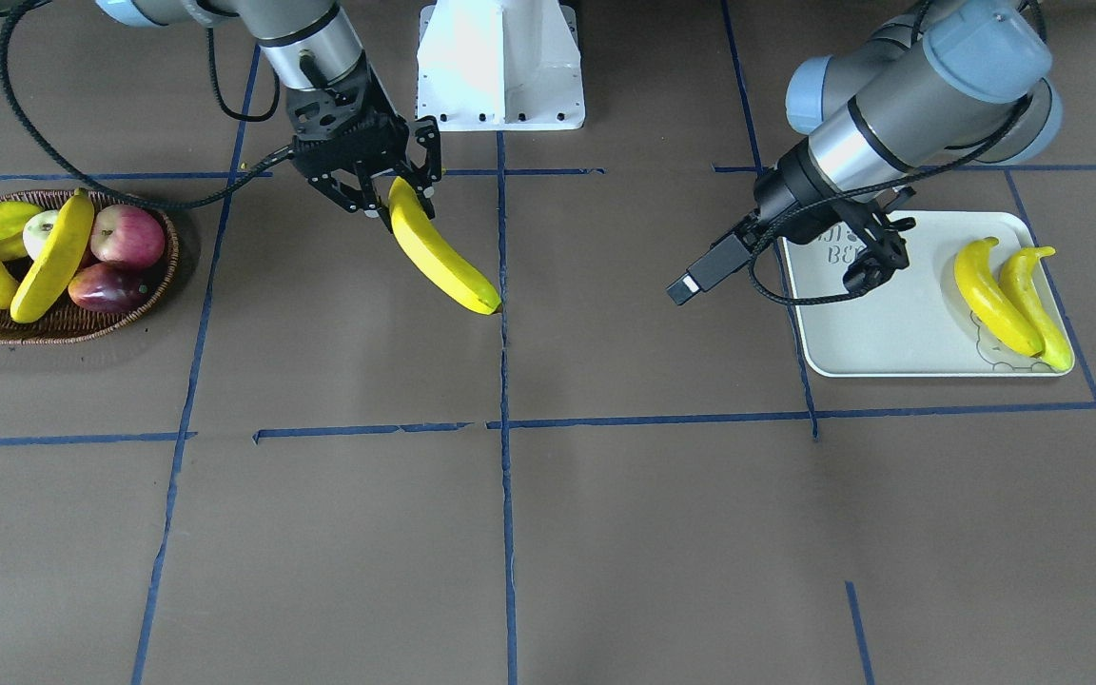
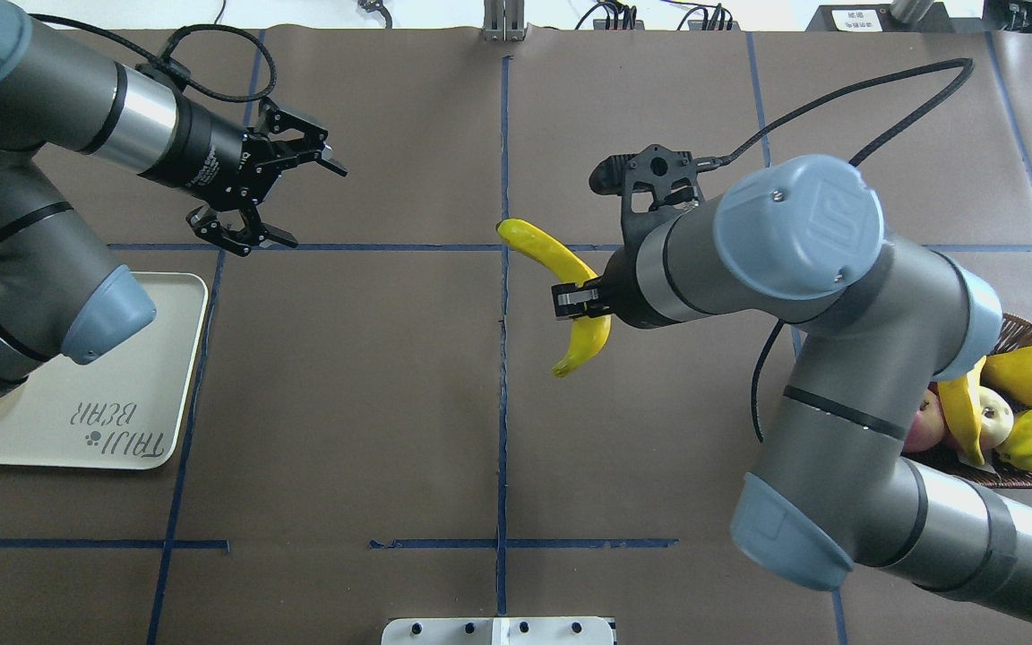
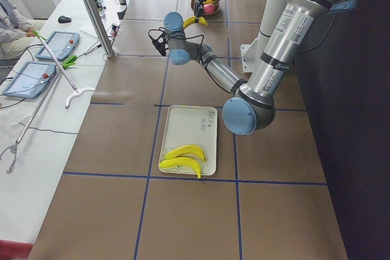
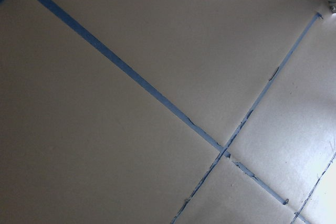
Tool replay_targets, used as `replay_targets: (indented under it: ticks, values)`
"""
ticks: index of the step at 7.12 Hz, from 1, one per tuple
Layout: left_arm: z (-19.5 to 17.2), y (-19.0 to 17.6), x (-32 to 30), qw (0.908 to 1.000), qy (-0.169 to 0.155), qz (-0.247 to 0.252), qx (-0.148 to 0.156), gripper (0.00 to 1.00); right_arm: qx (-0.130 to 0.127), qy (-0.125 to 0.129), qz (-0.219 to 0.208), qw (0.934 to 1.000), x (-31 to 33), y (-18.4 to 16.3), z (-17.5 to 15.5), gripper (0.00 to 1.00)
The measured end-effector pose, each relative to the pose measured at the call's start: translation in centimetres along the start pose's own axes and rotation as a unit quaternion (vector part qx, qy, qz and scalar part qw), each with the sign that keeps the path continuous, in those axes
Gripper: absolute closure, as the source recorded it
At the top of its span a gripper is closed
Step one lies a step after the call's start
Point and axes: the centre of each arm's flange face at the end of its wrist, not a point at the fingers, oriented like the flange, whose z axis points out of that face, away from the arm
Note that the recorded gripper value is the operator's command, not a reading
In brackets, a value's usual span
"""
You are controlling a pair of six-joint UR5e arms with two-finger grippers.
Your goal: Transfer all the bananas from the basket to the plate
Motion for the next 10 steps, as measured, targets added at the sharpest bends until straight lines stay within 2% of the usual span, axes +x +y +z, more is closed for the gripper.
replay_targets:
  ticks: [4, 6, 7, 8, 9, 10]
  values:
    - [6.5, 7.6, 3.5, 0.9996, -0.014, -0.016, 0.020, 0.00, 0.026, 0.005, -0.005, 0.9996, -7.1, 0.4, 2.7, 1.00]
    - [8.3, 9.4, 3.3, 0.9993, -0.023, -0.017, 0.022, 0.00, 0.035, 0.006, -0.009, 0.9993, -8.6, 0.9, 3.0, 0.99]
    - [8.9, 10.0, 3.1, 0.9993, -0.025, -0.016, 0.024, 0.05, 0.037, 0.006, -0.010, 0.9992, -8.9, 1.1, 3.1, 0.98]
    - [9.3, 10.4, 2.9, 0.9993, -0.026, -0.015, 0.024, 0.35, 0.038, 0.005, -0.011, 0.9992, -9.0, 1.2, 3.1, 0.96]
    - [9.5, 10.5, 2.8, 0.9992, -0.026, -0.015, 0.026, 0.81, 0.038, 0.005, -0.012, 0.9992, -9.1, 1.3, 3.1, 0.87]
    - [9.5, 10.5, 2.8, 0.9992, -0.025, -0.015, 0.029, 1.00, 0.038, 0.004, -0.012, 0.9992, -9.1, 1.3, 3.1, 0.44]
